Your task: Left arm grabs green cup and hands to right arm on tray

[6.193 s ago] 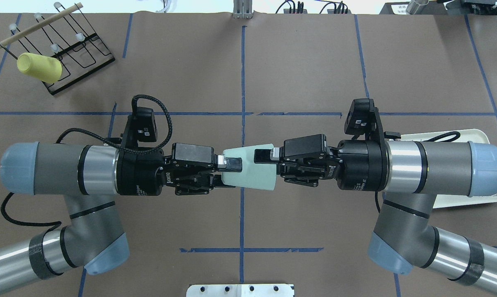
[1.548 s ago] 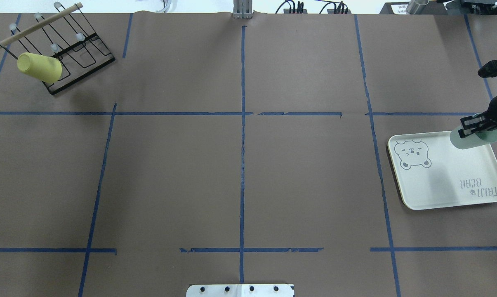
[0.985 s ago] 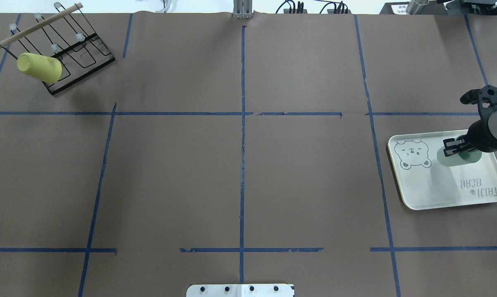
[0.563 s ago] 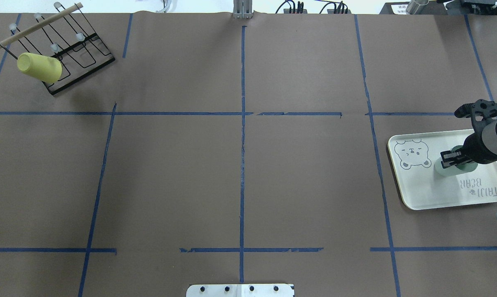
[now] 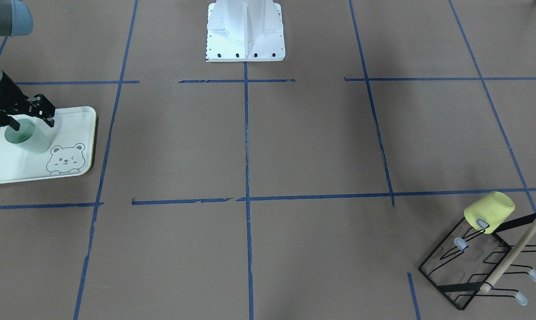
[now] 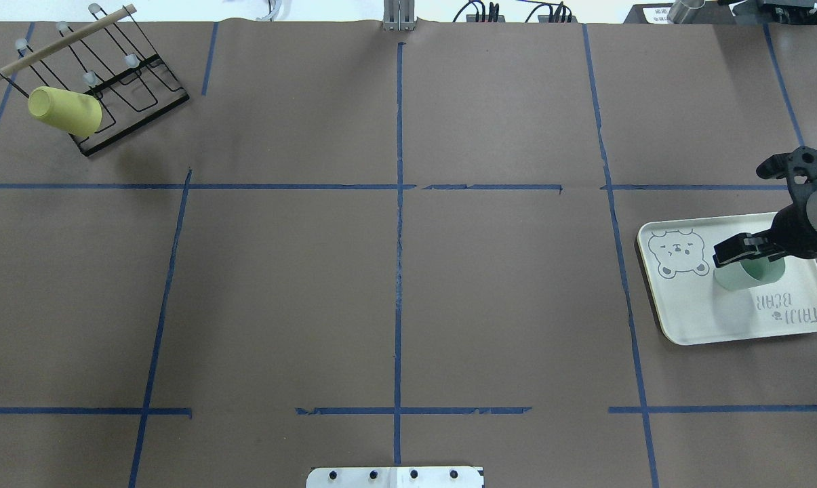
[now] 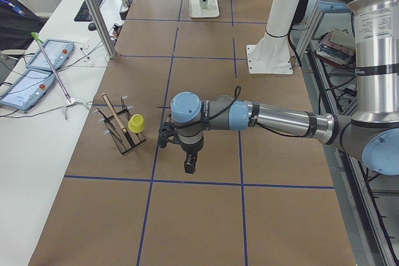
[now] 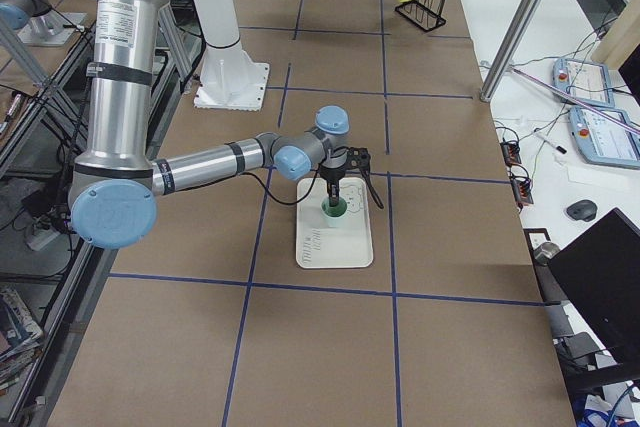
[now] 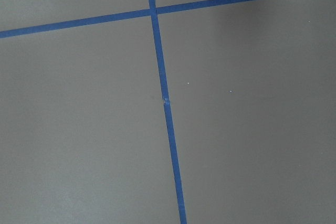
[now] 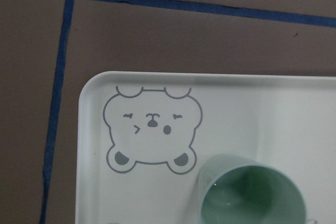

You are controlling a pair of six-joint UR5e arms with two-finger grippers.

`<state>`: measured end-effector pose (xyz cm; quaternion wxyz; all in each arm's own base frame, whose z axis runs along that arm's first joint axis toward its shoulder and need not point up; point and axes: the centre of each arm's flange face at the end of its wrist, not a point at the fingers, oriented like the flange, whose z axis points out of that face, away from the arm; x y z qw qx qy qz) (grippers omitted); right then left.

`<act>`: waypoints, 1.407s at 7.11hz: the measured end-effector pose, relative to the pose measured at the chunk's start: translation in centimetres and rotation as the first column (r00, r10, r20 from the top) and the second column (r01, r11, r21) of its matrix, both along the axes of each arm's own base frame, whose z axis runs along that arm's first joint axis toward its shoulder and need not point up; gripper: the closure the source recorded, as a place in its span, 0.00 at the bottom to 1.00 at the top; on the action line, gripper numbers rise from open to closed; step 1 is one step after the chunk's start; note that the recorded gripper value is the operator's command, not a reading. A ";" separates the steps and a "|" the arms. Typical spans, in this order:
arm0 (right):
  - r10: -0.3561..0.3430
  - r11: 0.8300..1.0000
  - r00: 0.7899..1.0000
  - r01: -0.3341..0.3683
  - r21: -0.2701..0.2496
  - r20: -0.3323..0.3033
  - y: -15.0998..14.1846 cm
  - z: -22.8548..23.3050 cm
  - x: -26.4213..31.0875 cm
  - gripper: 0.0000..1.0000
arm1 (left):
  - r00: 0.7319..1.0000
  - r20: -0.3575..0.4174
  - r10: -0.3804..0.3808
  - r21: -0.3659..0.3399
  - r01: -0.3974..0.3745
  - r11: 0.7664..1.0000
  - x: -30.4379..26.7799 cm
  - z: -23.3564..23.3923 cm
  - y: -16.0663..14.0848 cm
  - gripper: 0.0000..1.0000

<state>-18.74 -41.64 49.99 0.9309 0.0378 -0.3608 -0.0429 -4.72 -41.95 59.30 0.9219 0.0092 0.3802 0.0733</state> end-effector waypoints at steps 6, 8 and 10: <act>-0.168 0.986 0.986 0.168 -0.019 -0.019 3.1 6.7 20.7 0.01 | 1.000 0.005 0.004 -0.023 -0.003 1.000 -0.1 1.3 0.4 0.00; -0.144 0.988 0.990 0.144 -0.048 0.009 4.3 8.2 22.0 0.00 | 1.000 0.006 -0.002 -0.048 0.002 0.999 -0.2 2.2 0.7 0.00; -0.138 0.989 0.990 0.139 -0.054 0.025 4.2 8.5 22.1 0.00 | 1.000 0.013 -0.008 -0.066 0.009 0.998 -0.4 2.7 1.1 0.00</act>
